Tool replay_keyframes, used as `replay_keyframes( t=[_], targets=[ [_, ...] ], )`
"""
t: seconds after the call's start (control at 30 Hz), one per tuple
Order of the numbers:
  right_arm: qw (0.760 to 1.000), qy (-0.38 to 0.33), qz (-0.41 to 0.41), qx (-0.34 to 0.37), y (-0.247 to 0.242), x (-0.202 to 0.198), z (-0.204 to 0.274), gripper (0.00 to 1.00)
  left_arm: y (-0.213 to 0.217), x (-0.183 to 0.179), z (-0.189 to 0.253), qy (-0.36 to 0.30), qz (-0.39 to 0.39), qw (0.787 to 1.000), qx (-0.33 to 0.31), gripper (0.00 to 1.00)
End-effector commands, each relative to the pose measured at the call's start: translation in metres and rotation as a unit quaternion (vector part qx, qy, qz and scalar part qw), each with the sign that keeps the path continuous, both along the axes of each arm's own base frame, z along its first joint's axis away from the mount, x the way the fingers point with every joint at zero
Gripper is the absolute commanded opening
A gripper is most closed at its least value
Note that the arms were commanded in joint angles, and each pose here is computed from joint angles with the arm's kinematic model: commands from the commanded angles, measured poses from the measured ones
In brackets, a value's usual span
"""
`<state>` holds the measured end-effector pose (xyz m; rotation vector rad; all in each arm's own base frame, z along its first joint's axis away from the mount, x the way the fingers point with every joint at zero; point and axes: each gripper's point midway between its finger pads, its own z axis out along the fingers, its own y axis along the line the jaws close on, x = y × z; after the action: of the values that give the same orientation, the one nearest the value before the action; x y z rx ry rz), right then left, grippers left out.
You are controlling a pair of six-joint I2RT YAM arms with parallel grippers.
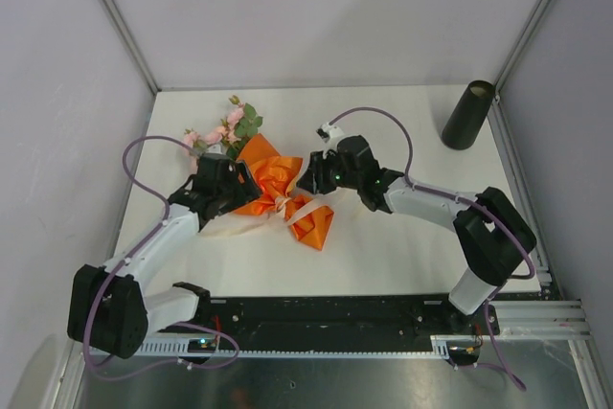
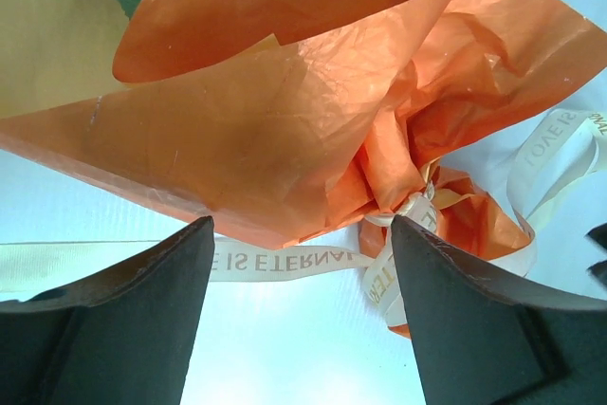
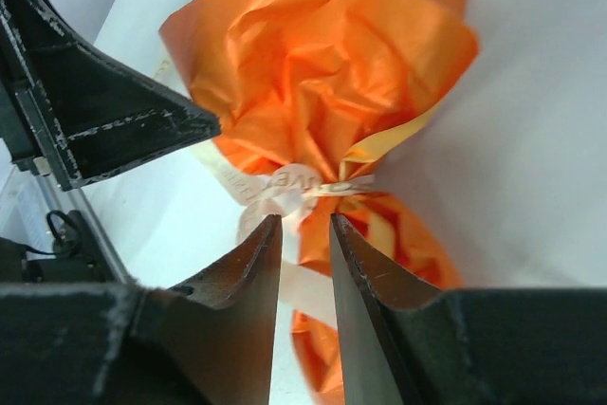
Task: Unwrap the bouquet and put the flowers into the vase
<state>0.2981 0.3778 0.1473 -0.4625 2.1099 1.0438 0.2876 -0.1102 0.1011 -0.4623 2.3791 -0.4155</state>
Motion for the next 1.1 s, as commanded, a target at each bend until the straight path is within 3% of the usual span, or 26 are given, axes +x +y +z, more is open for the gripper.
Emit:
replay_keyframes(
  t=[0.0,0.17,0.47,0.73,0.9,1.07],
  targets=[
    [0.994,-0.089,0.065,0.005,0.007,0.014,0.018,0.32,-0.003,0.002,-0.006,0.007,-0.002,1.000,-0.001,0.79],
    [0.982,-0.148,0.114,-0.022,0.014,0.019,-0.003,0.36,0.000,0.007,-0.014,0.016,-0.003,1.000,0.019,0.74],
    [0.963,-0.216,0.157,-0.045,0.037,0.021,-0.023,0.37,0.000,0.014,-0.016,0.020,-0.007,0.999,0.031,0.57],
    [0.952,-0.245,0.166,-0.081,0.052,0.026,-0.044,0.36,-0.005,0.020,-0.009,0.014,-0.025,0.999,0.027,0.35],
    [0.947,-0.253,0.168,-0.106,0.053,0.024,-0.057,0.36,-0.009,0.021,-0.007,0.014,-0.038,0.999,0.023,0.14],
    [0.946,-0.247,0.174,-0.117,0.054,0.020,-0.070,0.35,-0.011,0.022,-0.008,0.015,-0.042,0.999,0.024,0.03]
  ],
)
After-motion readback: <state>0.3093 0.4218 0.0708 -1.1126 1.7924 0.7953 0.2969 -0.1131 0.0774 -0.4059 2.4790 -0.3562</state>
